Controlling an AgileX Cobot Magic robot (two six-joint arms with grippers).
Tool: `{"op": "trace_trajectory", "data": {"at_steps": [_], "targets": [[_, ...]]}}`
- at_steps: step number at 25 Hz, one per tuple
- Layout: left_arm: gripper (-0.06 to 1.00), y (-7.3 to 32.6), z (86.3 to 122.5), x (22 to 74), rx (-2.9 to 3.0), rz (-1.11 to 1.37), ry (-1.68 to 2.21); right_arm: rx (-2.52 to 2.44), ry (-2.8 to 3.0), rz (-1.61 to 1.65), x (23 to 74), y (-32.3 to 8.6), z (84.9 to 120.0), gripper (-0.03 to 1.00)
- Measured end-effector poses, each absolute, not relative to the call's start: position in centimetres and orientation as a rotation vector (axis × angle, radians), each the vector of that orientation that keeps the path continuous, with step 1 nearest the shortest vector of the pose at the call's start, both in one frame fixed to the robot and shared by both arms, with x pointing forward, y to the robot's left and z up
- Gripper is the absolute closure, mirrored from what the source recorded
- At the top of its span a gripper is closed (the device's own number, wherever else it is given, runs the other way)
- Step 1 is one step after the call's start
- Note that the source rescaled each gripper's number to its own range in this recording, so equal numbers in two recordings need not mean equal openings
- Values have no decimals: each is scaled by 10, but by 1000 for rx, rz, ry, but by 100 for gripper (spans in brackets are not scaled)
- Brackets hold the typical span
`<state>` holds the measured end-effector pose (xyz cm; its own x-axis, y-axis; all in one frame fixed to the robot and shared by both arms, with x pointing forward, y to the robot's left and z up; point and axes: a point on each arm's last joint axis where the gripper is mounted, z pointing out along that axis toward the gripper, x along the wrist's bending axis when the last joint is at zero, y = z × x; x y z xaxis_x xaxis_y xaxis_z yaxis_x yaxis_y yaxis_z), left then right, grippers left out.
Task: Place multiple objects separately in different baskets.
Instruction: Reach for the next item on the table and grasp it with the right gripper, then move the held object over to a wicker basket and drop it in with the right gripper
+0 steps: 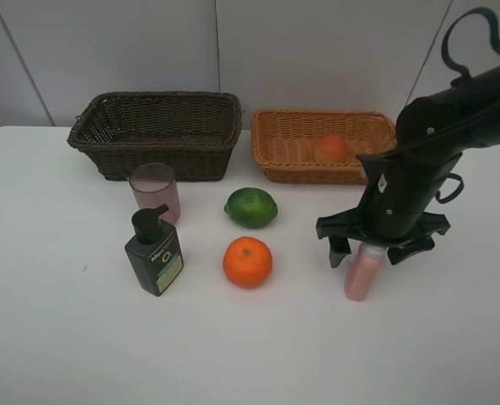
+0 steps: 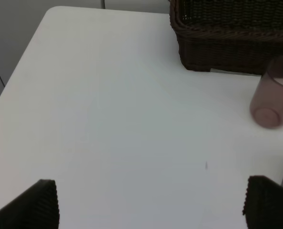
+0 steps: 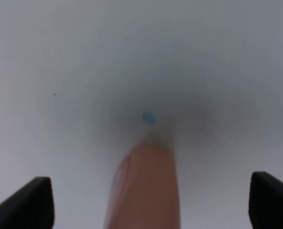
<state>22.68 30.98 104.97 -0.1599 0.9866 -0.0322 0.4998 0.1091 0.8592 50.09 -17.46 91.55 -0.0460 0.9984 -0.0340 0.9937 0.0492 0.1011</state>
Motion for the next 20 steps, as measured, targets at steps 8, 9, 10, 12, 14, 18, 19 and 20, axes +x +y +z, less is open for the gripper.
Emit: {"op": "trace_trajectory", "data": {"at_steps": [8, 9, 10, 12, 14, 18, 19, 20], "targets": [[-6, 310, 1050, 227, 1456, 961, 1744, 2084, 2218, 44, 504, -174, 906, 58], [-6, 310, 1050, 227, 1456, 961, 1744, 2098, 2212, 51, 505, -173, 905, 61], [-6, 310, 1050, 227, 1456, 961, 1744, 2102, 2210, 55, 505, -173, 905, 62], [-6, 310, 1050, 227, 1456, 961, 1744, 2107, 2207, 66, 506, -172, 905, 63], [-6, 310, 1050, 227, 1456, 961, 1744, 2109, 2205, 70, 506, -172, 905, 63], [-6, 310, 1050, 227, 1456, 961, 1744, 2109, 2205, 71, 506, -172, 905, 63], [-6, 310, 1050, 227, 1456, 961, 1744, 2109, 2205, 72, 506, -172, 905, 63], [-6, 310, 1050, 227, 1456, 961, 1744, 2109, 2205, 72, 506, -172, 905, 63]]}}
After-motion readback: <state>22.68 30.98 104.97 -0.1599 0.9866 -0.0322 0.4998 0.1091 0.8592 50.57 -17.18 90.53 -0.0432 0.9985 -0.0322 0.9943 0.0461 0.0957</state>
